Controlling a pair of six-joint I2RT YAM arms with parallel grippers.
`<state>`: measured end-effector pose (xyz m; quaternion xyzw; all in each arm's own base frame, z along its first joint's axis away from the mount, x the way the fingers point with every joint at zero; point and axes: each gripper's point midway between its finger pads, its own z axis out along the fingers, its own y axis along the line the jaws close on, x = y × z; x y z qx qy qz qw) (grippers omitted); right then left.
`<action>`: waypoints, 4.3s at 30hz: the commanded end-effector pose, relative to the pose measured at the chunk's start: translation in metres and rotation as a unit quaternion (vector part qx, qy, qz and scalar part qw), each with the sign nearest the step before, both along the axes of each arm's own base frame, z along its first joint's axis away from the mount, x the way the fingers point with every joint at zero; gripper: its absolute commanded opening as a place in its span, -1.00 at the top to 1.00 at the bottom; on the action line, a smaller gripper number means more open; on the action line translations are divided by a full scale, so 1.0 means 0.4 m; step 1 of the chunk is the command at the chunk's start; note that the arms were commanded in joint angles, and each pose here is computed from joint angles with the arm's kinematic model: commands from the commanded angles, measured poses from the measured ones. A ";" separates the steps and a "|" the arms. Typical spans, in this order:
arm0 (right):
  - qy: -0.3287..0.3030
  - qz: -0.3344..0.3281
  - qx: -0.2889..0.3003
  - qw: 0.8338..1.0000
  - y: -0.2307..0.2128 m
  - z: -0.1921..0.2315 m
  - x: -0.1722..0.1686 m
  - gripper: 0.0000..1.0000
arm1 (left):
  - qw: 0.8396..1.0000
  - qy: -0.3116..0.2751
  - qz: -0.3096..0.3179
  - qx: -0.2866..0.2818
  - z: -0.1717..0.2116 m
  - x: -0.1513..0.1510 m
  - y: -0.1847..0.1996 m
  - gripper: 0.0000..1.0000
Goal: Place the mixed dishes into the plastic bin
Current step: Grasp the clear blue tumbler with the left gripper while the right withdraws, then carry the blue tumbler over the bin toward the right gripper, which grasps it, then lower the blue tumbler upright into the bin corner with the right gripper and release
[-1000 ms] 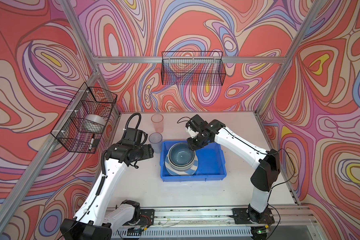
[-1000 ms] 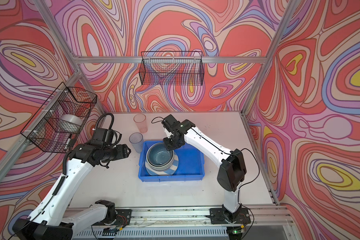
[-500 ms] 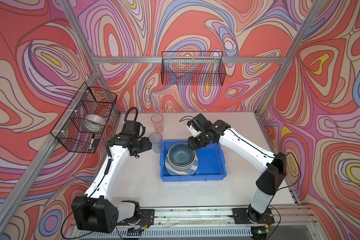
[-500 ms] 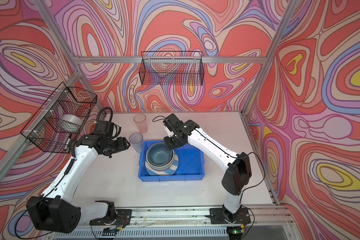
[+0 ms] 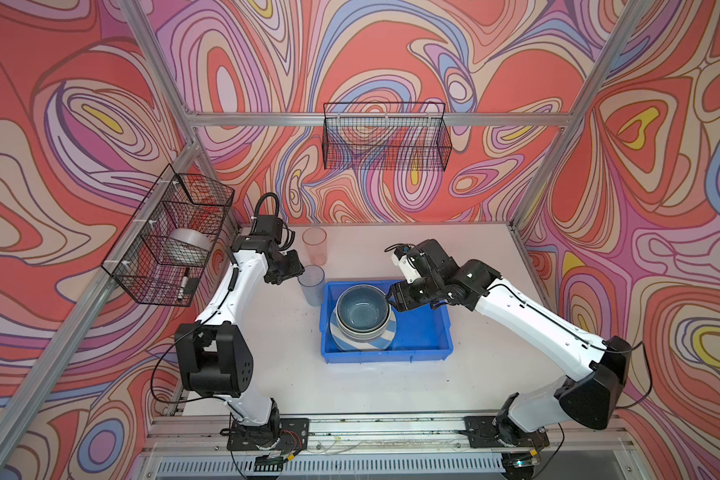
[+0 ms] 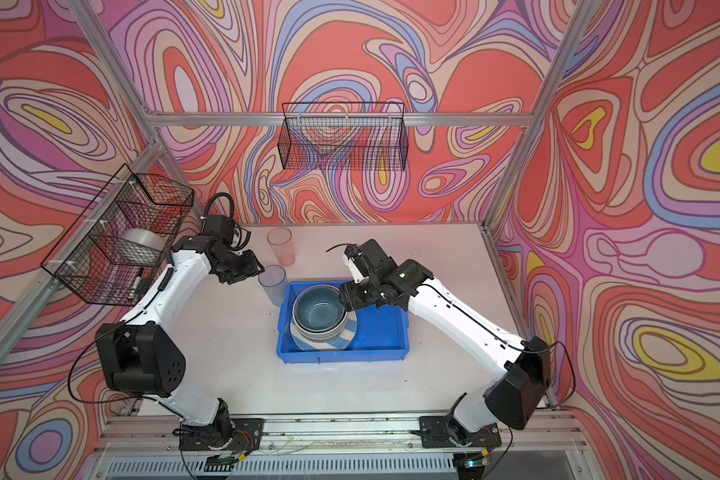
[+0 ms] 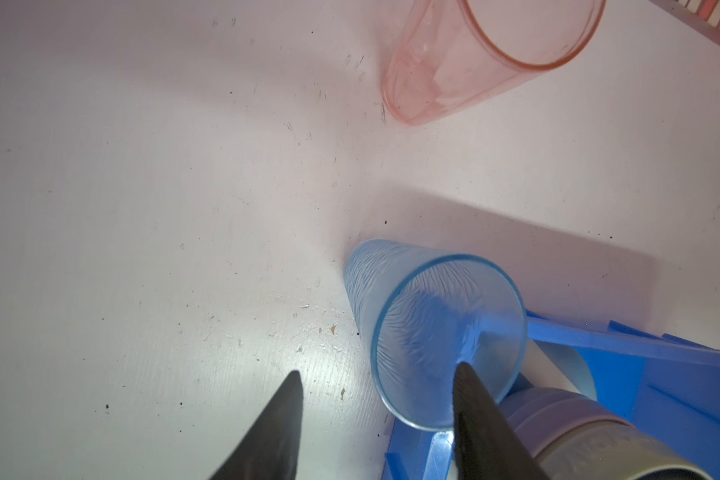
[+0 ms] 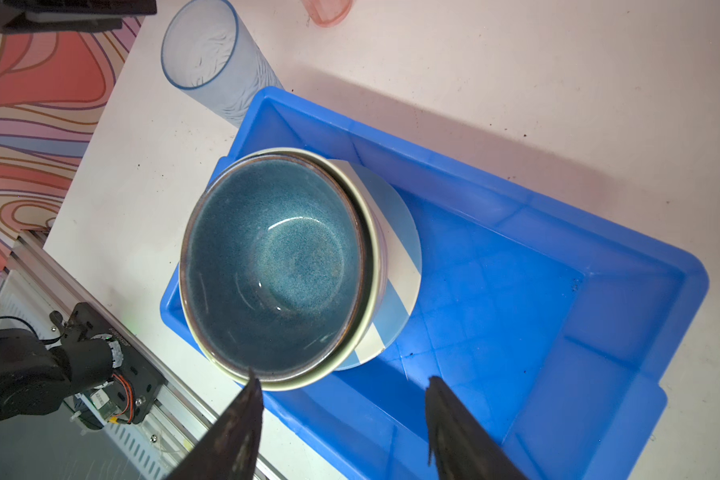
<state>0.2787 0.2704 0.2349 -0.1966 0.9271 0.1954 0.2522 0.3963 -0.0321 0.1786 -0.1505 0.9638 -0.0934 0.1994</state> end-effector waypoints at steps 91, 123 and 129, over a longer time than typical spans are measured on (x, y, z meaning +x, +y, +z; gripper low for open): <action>-0.124 -0.009 0.108 0.986 0.234 0.248 0.117 0.06 | 0.963 -0.243 -0.090 0.077 0.440 -0.213 -0.351 1.00; -0.137 -0.078 0.038 0.987 0.079 0.234 0.106 1.00 | 0.966 -0.199 -0.164 -0.005 0.423 -0.380 -0.337 0.51; -0.130 -0.118 -0.031 0.984 -0.058 0.220 0.109 1.00 | 0.967 -0.201 -0.156 -0.003 0.427 -0.400 -0.294 0.20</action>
